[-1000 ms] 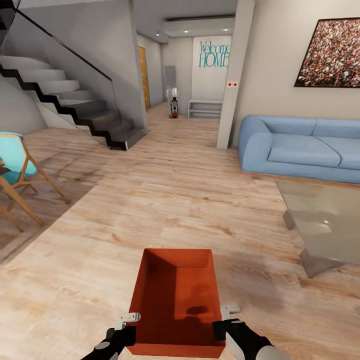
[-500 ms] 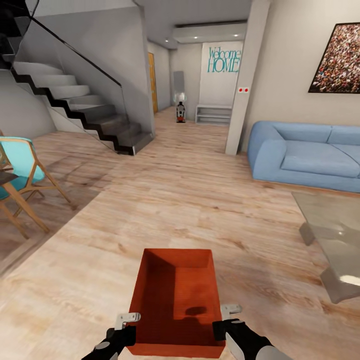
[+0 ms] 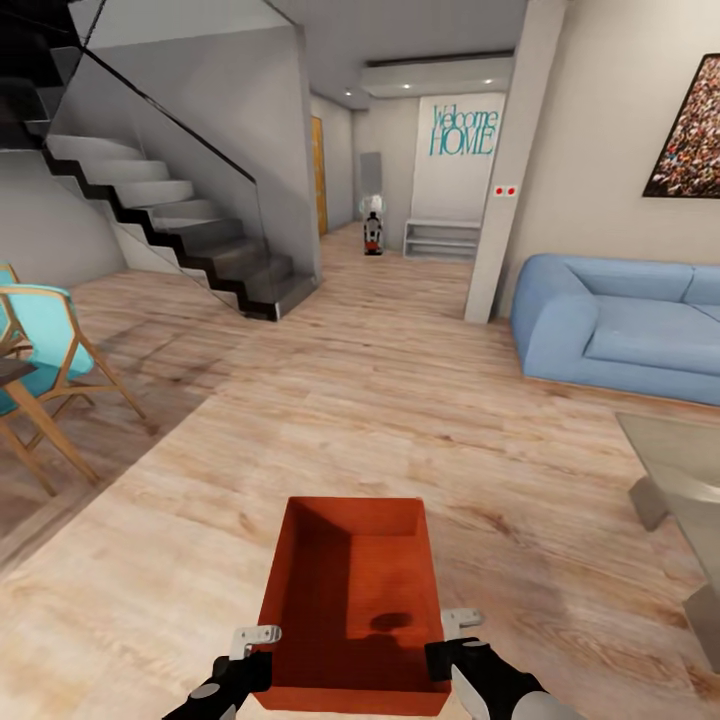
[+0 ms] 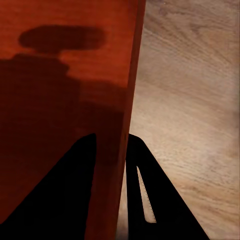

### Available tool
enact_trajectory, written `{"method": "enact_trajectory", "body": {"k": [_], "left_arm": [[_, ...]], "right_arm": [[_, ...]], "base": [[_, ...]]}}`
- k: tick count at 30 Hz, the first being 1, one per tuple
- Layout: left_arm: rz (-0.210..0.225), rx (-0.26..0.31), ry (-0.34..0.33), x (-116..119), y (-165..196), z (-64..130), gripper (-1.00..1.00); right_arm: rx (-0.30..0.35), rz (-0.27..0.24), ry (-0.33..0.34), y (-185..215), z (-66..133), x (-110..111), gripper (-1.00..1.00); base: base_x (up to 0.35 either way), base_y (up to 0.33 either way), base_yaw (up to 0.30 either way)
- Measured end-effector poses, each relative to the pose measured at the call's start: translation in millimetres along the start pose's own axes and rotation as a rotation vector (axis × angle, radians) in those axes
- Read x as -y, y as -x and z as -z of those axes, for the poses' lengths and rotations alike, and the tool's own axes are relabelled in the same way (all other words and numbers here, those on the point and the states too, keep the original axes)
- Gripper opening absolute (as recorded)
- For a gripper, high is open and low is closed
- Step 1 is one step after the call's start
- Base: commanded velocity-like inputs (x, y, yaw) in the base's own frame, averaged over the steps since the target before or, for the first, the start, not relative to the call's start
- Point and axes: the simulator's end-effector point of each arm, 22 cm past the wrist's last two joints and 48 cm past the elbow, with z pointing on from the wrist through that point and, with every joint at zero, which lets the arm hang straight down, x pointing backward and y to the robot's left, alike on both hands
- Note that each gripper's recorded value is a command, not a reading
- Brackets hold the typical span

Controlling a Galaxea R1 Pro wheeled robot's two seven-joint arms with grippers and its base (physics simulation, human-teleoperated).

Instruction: Move the two storage containers from the living room to the garage. In the garage, place one container on the floor and stack the other container on top of it (either order is fine).

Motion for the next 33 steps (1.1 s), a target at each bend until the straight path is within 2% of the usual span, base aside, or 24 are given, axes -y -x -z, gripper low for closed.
{"method": "enact_trajectory", "body": {"k": [33], "left_arm": [[-0.001,0.02,-0.002,1.0,9.8,3.5,-1.0]], "right_arm": [[0.02,0.001,-0.002,9.0,5.5,0.9,-1.0]], "base": [[0.341,0.0,0.002]]}}
